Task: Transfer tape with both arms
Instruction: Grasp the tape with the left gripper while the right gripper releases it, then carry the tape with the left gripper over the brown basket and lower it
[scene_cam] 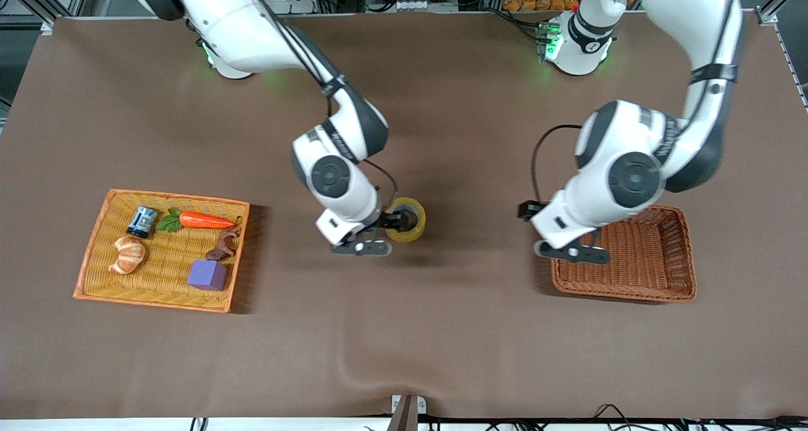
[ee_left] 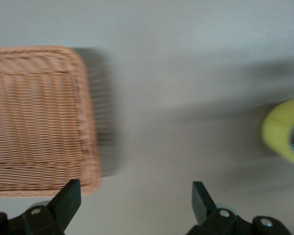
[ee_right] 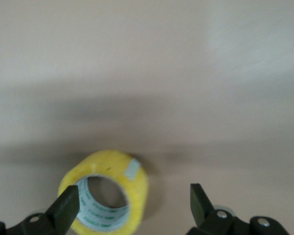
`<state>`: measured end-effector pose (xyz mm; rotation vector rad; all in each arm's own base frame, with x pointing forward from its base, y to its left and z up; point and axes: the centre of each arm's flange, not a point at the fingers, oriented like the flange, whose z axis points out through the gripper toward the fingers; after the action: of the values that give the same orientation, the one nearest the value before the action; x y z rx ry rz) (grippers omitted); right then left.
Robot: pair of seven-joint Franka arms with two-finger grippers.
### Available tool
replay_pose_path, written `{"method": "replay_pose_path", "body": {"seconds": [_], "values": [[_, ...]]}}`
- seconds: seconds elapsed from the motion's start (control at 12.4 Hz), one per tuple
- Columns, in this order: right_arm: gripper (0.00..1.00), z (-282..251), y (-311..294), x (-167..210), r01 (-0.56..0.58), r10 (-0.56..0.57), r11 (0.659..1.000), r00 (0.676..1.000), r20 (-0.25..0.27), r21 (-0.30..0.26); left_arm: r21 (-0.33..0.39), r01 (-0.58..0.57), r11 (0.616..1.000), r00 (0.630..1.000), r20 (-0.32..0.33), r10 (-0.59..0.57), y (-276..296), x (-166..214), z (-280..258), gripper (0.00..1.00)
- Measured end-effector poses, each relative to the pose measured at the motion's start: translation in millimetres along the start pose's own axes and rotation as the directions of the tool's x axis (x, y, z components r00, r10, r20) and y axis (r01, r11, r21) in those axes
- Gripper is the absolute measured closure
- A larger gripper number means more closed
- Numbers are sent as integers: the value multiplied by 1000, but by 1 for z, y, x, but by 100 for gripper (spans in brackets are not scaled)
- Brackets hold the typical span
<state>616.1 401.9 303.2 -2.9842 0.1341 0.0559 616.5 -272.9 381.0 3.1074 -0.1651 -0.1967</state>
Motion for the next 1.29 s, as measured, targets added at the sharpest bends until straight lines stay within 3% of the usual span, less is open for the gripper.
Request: {"method": "replay_pose_path", "body": {"seconds": [0.4,0.65,0.89,1.13,1.29], "values": [[0,-83,140,65,95,-94,995,994,47,-17,-37,115,993,992,-55,-117,127,-19,77,0],[0,-133,244,78,160,-159,987,986,43,-23,-58,168,984,983,-61,-171,172,-31,138,0],[0,-204,314,51,198,-198,975,980,6,-98,-88,168,982,981,-86,-175,194,-35,170,0],[0,-305,374,-8,232,-241,963,969,-60,-136,-105,159,982,980,-105,-170,201,-35,188,0],[0,-336,398,-34,199,-213,968,974,-79,-154,-107,147,983,981,-112,-159,208,-39,202,21]]}}
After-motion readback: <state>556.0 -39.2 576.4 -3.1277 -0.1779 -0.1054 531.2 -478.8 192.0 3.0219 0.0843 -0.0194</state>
